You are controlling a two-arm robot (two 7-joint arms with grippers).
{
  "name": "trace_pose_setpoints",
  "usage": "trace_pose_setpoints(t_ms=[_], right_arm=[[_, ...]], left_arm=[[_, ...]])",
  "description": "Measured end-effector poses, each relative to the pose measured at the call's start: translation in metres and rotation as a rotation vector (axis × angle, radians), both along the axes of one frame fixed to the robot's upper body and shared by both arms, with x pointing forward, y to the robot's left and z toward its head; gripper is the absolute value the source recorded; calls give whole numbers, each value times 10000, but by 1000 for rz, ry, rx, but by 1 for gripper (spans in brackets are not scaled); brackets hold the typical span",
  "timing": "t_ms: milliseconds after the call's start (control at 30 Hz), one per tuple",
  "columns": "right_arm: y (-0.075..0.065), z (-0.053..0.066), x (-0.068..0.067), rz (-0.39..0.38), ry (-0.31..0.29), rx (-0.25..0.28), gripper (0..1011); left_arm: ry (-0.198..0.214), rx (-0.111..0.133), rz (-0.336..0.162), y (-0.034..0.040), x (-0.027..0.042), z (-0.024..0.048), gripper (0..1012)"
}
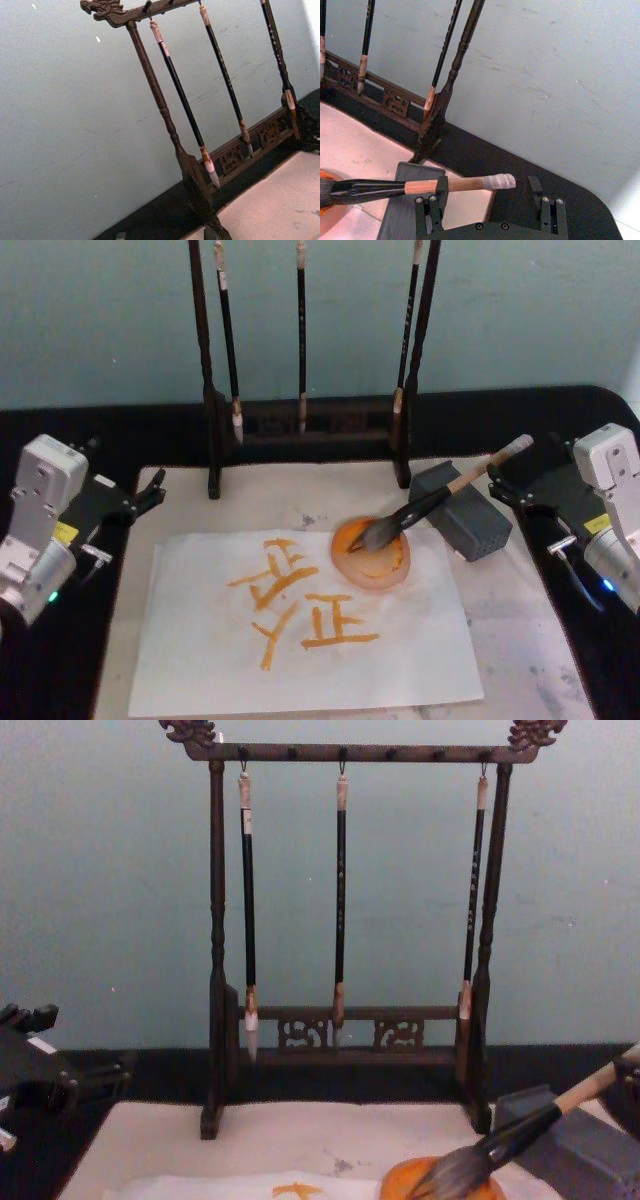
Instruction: Pick up the brush from the inkstone, write on the paper, then place the brush back to its original position.
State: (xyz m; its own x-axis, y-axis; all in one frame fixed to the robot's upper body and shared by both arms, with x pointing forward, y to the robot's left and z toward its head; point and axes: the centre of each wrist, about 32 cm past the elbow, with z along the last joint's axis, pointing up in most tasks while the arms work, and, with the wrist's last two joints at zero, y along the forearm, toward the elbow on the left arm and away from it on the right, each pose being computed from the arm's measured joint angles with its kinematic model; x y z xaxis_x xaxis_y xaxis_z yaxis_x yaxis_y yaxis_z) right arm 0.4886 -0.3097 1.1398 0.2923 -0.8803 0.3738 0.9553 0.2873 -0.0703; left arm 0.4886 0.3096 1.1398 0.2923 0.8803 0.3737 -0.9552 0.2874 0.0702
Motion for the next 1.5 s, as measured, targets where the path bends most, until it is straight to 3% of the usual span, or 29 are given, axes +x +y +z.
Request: trace_pose_setpoints(t_ms=[867,1000,1200,1300,1500], right_arm=[[-3,0,-1,4,1,0,1000],[-13,19,-5,6,12,20,1000],[-40,87,-26,8,69,124,1000],[-62,138,-23,1,123,208,1000],[-131,233,16,-27,270,458,1000]], left_arm=[[0,0,0,0,0,0,1010],[0,0,0,0,0,0,1010],[0,0,0,0,0,0,1010],[0,0,0,0,0,0,1010],[0,0,0,0,0,0,1009]])
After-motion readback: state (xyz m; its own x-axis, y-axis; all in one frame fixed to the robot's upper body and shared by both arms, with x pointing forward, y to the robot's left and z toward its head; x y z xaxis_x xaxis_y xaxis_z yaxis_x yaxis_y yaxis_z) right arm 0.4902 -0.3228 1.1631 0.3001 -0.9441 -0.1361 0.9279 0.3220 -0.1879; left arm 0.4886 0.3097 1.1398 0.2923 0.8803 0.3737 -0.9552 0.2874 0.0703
